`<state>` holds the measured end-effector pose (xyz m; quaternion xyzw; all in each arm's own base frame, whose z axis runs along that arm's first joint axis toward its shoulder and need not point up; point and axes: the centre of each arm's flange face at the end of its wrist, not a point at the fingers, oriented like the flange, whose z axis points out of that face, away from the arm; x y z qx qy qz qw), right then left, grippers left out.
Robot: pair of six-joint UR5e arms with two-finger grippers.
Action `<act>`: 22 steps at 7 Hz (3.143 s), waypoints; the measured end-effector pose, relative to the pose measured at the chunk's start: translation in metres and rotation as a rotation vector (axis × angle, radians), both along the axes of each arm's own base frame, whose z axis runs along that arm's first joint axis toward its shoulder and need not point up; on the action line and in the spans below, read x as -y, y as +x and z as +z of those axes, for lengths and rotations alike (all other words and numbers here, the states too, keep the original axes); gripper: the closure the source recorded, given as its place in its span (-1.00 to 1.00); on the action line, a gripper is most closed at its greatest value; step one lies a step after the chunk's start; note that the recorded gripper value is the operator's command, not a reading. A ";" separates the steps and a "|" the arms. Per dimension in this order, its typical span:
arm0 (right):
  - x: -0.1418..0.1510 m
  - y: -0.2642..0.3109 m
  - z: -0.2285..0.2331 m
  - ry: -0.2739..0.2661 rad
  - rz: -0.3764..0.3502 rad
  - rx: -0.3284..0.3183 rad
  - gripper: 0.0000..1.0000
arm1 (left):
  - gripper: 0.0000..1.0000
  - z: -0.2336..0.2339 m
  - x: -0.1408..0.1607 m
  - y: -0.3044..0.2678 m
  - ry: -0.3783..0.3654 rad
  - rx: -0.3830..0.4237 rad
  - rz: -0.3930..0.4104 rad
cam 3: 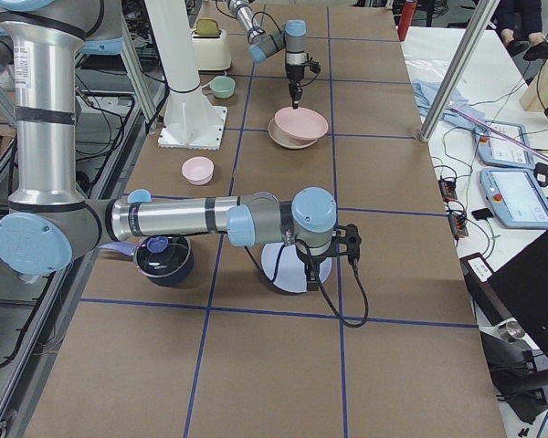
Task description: Stack three plates with pink and blue
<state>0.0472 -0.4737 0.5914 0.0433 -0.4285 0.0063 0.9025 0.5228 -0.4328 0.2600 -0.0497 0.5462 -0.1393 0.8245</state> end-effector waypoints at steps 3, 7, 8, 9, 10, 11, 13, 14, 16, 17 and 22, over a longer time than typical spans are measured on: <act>0.003 0.000 0.000 0.000 0.000 -0.002 -1.00 | 1.00 0.014 -0.014 -0.015 0.001 0.004 0.007; 0.003 0.000 0.000 0.000 -0.001 -0.004 -1.00 | 0.62 0.005 -0.026 -0.005 0.008 -0.009 0.032; 0.003 0.000 0.000 0.000 -0.001 -0.004 -1.00 | -0.85 0.004 -0.027 -0.004 0.009 -0.012 0.035; 0.003 0.000 0.001 -0.001 -0.001 -0.004 -1.00 | -0.97 0.005 -0.027 -0.004 0.009 -0.014 0.037; 0.003 0.000 0.001 -0.002 -0.001 -0.003 -1.00 | -1.00 0.005 -0.026 -0.005 0.014 -0.014 0.029; 0.003 0.000 0.000 -0.001 -0.001 -0.001 -1.00 | -1.00 0.005 -0.023 -0.007 0.024 -0.012 0.006; 0.004 -0.003 -0.002 -0.003 0.001 -0.001 -1.00 | -1.00 0.006 -0.009 -0.019 0.074 -0.005 -0.032; 0.002 -0.008 -0.002 -0.008 -0.001 -0.001 -1.00 | -1.00 0.010 0.004 -0.033 0.177 0.002 -0.018; -0.021 -0.027 0.016 0.007 -0.008 -0.004 -1.00 | -1.00 0.030 0.022 -0.055 0.338 0.049 0.021; -0.040 -0.040 0.031 0.026 -0.006 -0.022 -1.00 | -1.00 0.041 0.024 -0.059 0.351 0.070 0.032; -0.068 -0.119 0.117 0.051 0.004 -0.119 -0.97 | -1.00 0.046 0.012 -0.140 0.336 0.039 0.048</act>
